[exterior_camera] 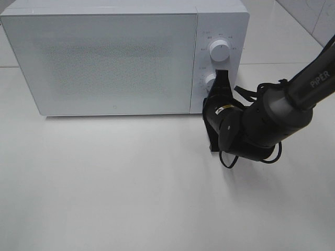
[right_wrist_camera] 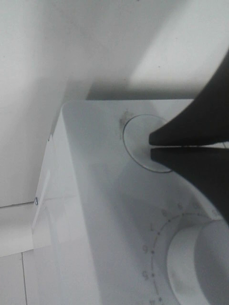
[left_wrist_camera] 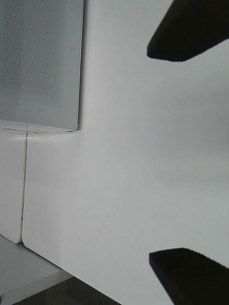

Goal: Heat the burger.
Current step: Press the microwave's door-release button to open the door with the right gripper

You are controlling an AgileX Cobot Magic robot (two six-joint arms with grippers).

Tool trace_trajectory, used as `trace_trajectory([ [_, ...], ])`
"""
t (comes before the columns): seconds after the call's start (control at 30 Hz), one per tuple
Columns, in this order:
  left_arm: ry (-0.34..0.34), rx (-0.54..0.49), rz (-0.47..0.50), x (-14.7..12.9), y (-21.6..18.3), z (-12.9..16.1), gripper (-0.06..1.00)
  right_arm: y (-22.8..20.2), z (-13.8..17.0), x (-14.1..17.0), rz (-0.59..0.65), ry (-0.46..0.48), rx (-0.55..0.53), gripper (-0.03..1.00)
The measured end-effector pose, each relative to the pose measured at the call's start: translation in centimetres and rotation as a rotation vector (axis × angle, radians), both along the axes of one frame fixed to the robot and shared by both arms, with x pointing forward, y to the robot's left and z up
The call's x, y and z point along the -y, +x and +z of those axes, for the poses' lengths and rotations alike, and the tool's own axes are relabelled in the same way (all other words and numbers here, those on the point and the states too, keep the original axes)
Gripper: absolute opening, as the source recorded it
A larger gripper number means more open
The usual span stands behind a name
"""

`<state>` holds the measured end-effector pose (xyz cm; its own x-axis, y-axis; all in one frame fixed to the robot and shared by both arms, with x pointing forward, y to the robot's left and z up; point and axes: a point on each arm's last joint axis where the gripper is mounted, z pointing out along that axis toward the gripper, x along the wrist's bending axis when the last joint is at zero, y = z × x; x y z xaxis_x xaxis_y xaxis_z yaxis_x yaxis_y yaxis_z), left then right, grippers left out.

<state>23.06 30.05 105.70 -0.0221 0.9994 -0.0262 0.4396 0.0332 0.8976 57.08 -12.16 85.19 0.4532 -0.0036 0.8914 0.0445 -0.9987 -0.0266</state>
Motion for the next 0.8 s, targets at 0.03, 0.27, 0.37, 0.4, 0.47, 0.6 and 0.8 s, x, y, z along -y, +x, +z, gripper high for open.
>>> trace_trajectory([
  [0.03, 0.000, 0.000, 0.000, 0.00, 0.00, 0.00, 0.99, 0.19, 0.08, 0.11, -0.003, -0.006, 0.003, 0.01],
  [0.27, 0.000, 0.000, 0.000, 0.00, 0.00, 0.00, 0.99, 0.35, -0.07, 0.43, -0.022, -0.015, 0.005, 0.01],
  [0.37, 0.000, 0.000, 0.000, 0.00, 0.00, 0.00, 0.99, 0.58, -0.04, 0.33, -0.027, -0.014, 0.014, 0.01],
  [0.4, 0.000, 0.000, 0.000, 0.00, 0.00, 0.00, 0.99, 0.62, -0.05, 0.33, -0.028, -0.016, 0.014, 0.01],
  [0.47, 0.000, 0.000, 0.000, 0.00, 0.00, 0.00, 0.99, 0.64, -0.07, 0.32, -0.027, -0.019, 0.014, 0.01],
  [0.6, 0.000, 0.000, 0.000, 0.00, 0.00, 0.00, 0.99, 0.68, -0.02, 0.31, -0.019, -0.044, 0.021, 0.01],
  [0.8, 0.000, 0.000, 0.000, 0.00, 0.00, 0.00, 0.99, 0.85, 0.03, 0.26, -0.018, -0.058, 0.028, 0.01],
])
